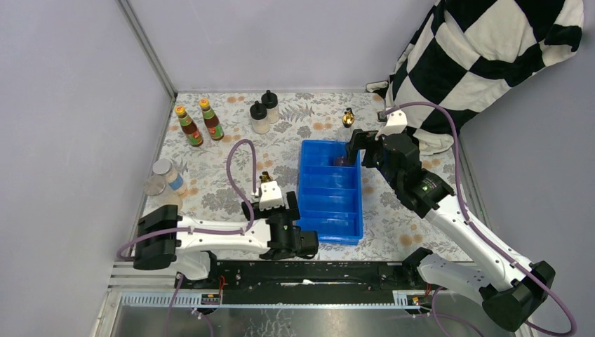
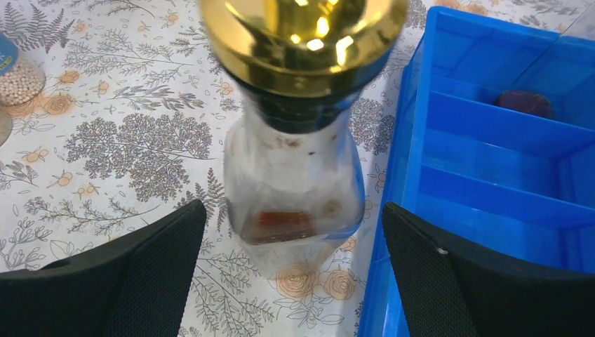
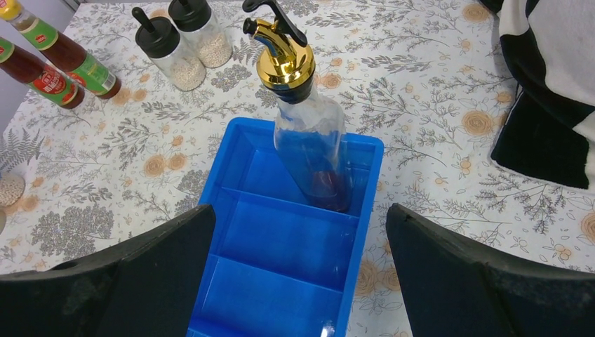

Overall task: Organize the condiment bottles
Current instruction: Pick up the bottle from the center of the board.

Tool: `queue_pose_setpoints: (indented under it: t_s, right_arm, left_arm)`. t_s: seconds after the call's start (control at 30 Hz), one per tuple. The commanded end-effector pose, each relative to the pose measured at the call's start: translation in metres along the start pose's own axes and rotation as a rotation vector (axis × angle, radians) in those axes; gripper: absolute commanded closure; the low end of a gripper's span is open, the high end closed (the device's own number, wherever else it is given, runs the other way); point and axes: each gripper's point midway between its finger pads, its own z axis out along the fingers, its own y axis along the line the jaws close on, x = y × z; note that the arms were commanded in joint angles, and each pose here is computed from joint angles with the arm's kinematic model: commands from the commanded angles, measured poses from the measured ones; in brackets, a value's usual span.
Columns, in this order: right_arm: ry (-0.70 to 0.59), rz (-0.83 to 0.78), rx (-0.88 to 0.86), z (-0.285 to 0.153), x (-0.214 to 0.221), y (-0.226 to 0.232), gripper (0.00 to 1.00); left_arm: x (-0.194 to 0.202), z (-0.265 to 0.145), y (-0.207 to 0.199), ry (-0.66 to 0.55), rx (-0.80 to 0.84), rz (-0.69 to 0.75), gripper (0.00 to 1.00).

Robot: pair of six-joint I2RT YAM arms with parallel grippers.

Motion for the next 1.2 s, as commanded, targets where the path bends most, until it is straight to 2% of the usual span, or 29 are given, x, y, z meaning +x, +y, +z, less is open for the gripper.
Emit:
queue_pose_setpoints:
  t_s: [0.0,0.37,0.57,0.9,1.03,1.17]
  right_arm:
    - [-0.022,0.015,-0.025,-0.005,-0.007,0.003,0.00]
    - [-0.010,0.008,-0.025,-0.001,-0.004,0.004,0.00]
    - [-0.002,0.004,-0.021,0.003,-0.001,0.004,0.00]
    - [0.013,-0.007,-0.016,0.009,0.003,0.005,0.00]
    - [0.017,-0.011,-0.012,0.011,0.004,0.004,0.01]
    - [0.009,-0.012,-0.002,0.010,0.001,0.003,0.01]
  left_arm:
    - [0.007,0.012,-0.012,-0.041,-0.001,-0.018,0.01]
    - [0.013,0.036,0.004,-0.051,-0.074,-0.018,0.04]
    - [0.020,0.049,0.001,-0.021,-0.051,-0.024,0.23]
    - [0.033,0.060,-0.009,0.005,-0.045,0.039,0.38]
    - [0.035,0.062,-0.007,0.008,-0.051,0.046,0.49]
    - [0.028,0.061,-0.008,-0.004,-0.042,0.057,0.53]
